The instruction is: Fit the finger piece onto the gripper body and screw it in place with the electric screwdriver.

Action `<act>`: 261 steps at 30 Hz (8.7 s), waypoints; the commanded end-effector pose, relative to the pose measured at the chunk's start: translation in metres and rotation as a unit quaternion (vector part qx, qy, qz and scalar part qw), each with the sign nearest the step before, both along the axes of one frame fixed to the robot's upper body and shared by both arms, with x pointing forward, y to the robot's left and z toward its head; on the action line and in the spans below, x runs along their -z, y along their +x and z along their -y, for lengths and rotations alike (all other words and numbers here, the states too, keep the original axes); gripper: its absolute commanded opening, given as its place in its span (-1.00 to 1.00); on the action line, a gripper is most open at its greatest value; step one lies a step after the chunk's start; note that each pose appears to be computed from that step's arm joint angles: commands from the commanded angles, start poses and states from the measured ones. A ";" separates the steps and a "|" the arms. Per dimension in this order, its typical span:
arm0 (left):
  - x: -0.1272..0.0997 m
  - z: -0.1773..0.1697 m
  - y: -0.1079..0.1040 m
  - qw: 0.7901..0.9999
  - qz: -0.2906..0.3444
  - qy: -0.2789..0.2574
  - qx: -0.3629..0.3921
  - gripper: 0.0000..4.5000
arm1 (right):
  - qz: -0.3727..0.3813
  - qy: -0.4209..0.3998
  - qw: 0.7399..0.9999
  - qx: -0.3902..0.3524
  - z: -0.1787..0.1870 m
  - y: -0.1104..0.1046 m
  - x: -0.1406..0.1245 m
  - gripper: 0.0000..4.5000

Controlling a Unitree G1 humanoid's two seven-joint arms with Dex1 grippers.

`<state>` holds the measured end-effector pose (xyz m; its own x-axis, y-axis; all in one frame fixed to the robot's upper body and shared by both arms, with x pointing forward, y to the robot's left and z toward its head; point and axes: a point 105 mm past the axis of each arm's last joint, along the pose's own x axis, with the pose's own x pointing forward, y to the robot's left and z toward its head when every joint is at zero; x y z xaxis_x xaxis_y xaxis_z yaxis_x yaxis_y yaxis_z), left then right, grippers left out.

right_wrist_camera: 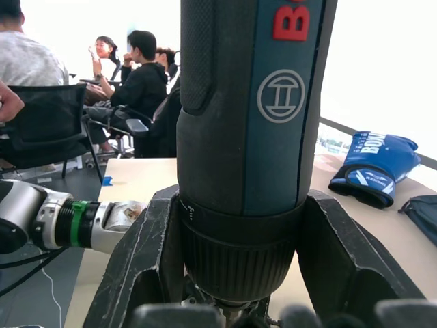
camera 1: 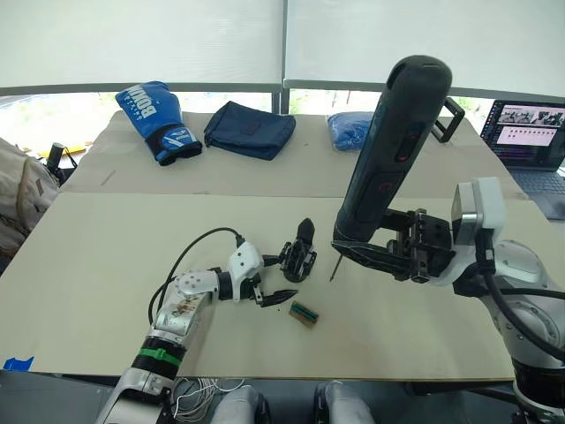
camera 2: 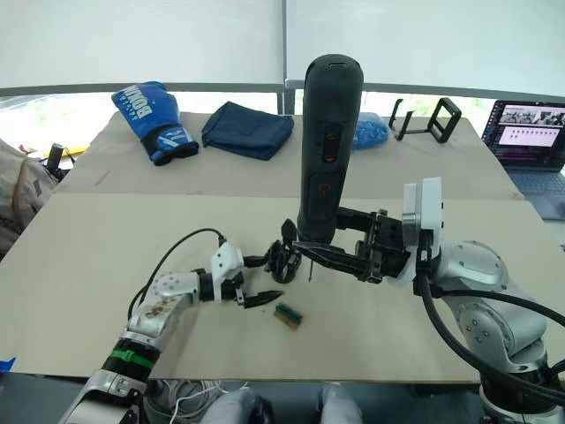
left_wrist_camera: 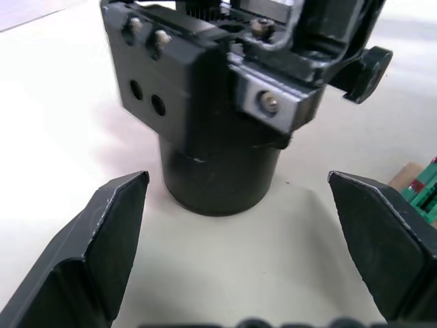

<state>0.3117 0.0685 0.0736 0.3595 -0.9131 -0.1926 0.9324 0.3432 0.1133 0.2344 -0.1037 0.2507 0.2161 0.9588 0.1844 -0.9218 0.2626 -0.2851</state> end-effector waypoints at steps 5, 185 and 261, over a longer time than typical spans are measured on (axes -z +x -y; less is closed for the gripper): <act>0.009 0.020 0.000 1.000 -0.001 0.015 -0.012 0.97 | 0.030 0.011 0.999 -0.016 -0.002 -0.005 -0.014 -0.14; 0.026 0.020 -0.004 0.998 -0.042 0.048 0.012 0.01 | 0.010 -0.102 0.994 -0.044 -0.089 0.044 -0.019 -0.14; 0.026 0.020 -0.004 0.998 -0.043 0.046 0.008 0.01 | 0.011 -0.097 0.995 -0.013 -0.084 0.054 -0.015 -0.14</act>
